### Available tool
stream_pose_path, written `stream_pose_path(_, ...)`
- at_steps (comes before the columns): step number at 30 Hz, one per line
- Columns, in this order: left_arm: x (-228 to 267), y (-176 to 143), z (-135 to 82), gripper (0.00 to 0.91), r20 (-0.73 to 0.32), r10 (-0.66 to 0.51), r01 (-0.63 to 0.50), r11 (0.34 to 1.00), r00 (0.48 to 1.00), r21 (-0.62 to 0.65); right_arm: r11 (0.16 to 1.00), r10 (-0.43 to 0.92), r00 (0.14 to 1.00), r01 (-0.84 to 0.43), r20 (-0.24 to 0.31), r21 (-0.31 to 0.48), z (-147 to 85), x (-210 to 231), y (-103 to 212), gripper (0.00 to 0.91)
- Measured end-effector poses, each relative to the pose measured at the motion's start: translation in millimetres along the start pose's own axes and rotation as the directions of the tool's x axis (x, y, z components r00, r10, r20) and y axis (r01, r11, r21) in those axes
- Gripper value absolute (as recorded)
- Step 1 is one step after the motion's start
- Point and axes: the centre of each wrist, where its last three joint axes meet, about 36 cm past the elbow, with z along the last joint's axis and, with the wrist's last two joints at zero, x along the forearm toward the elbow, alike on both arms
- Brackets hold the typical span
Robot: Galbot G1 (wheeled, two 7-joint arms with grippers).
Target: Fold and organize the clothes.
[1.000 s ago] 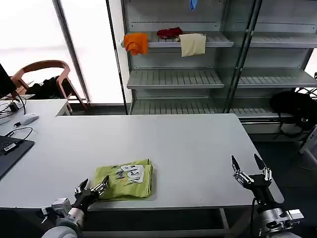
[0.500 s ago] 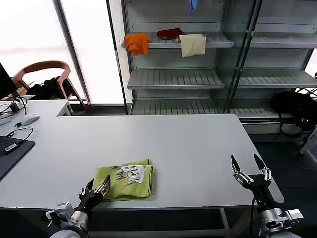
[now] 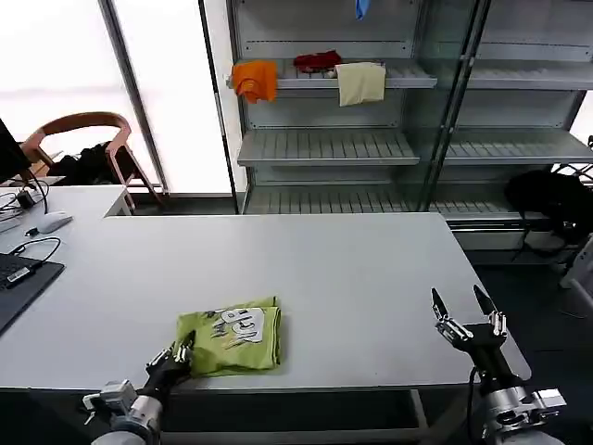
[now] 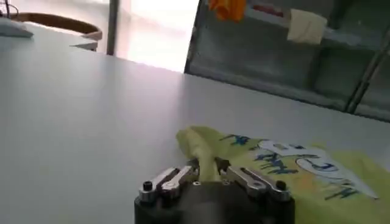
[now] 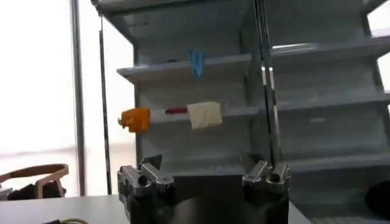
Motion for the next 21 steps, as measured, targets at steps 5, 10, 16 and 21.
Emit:
stream_pose_path(5, 4.9, 7.2, -15.7, 0.000, 0.036, 0.002, -0.002, 1.000, 0.999, -0.018, 1.000, 0.000, 1.000, 0.000, 0.001, 0.001, -0.7, -1.2, 0.0, 0.907)
stream_pose_path(10, 7.8, 24.9, -30.4, 0.000, 0.056, -0.019, 0.022, 0.999, 0.998, -0.048, 1.000, -0.002, 1.000, 0.002, 0.006, 0.001, -2.1, -3.1, -0.3, 0.907)
stream_pose_path(16, 13.8, 66.9, -61.2, 0.000, 0.095, -0.078, 0.089, 0.988, 0.992, -0.122, 1.000, -0.006, 1.000, 0.006, 0.005, -0.002, -1.1, -4.2, 0.8, 0.907)
stream_pose_path(21, 24.7, 108.2, -108.7, 0.000, 0.174, -0.107, 0.149, 0.957, 0.979, -0.249, 1.000, -0.008, 1.000, 0.008, 0.007, -0.005, -1.1, -5.5, 1.6, 0.907)
